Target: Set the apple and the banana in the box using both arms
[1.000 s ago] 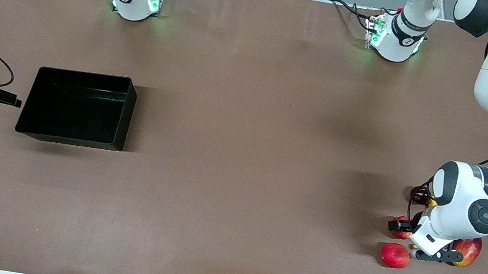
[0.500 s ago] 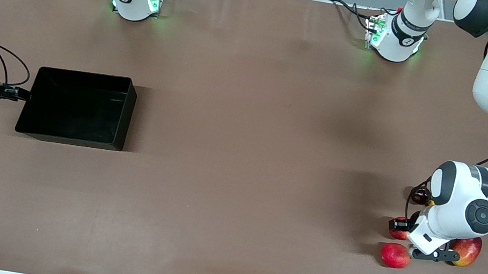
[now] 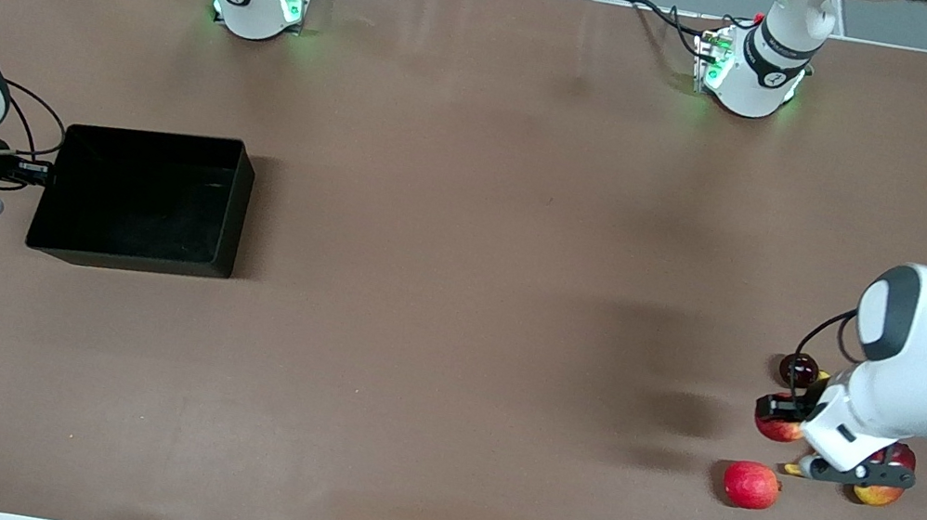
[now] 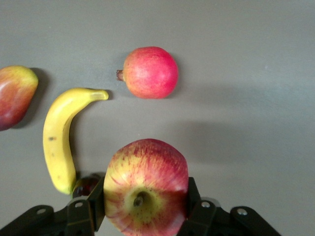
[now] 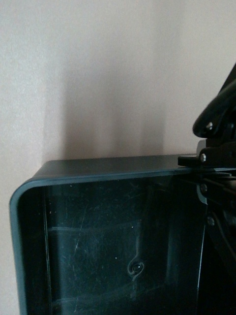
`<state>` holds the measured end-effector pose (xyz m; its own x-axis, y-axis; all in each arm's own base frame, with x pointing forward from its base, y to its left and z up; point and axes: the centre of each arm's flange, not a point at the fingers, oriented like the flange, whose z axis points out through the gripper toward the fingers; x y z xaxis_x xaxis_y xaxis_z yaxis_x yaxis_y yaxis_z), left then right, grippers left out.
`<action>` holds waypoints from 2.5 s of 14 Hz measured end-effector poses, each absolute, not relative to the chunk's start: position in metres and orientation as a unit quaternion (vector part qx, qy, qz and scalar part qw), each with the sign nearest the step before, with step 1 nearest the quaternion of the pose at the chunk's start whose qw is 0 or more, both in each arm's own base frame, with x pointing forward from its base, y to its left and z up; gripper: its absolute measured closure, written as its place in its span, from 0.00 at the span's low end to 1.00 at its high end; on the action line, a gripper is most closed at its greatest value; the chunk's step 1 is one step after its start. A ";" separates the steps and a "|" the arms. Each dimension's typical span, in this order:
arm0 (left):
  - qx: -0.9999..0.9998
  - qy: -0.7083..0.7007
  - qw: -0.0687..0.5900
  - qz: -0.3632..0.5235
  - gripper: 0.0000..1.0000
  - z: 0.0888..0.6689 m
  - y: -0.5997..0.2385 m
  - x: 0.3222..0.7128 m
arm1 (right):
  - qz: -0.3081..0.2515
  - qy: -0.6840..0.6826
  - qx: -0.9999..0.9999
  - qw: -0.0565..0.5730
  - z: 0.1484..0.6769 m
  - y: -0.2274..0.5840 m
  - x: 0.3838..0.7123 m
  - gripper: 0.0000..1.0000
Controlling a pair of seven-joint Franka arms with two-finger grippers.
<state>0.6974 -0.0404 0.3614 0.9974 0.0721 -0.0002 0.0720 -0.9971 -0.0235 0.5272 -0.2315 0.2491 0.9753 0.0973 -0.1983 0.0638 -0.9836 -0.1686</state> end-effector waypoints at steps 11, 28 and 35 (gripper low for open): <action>-0.999 -0.037 -0.005 -0.004 0.36 0.394 -0.094 0.687 | 0.175 0.013 -0.975 0.137 0.350 -0.055 0.596 0.94; -0.995 -0.090 -0.027 0.020 0.36 0.405 -0.284 0.626 | 0.090 0.077 -0.982 0.145 0.280 0.350 0.563 0.94; -0.999 -0.046 -0.013 0.022 0.36 0.321 -0.358 0.601 | 0.088 0.094 -0.980 0.151 0.287 0.379 0.587 0.36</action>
<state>0.6011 -0.3578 0.3213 0.9948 0.0915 -0.0441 0.0925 -0.9954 0.0230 0.5874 0.3789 0.2870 0.9667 -0.1578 -0.2015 -0.2111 -0.9366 -0.2796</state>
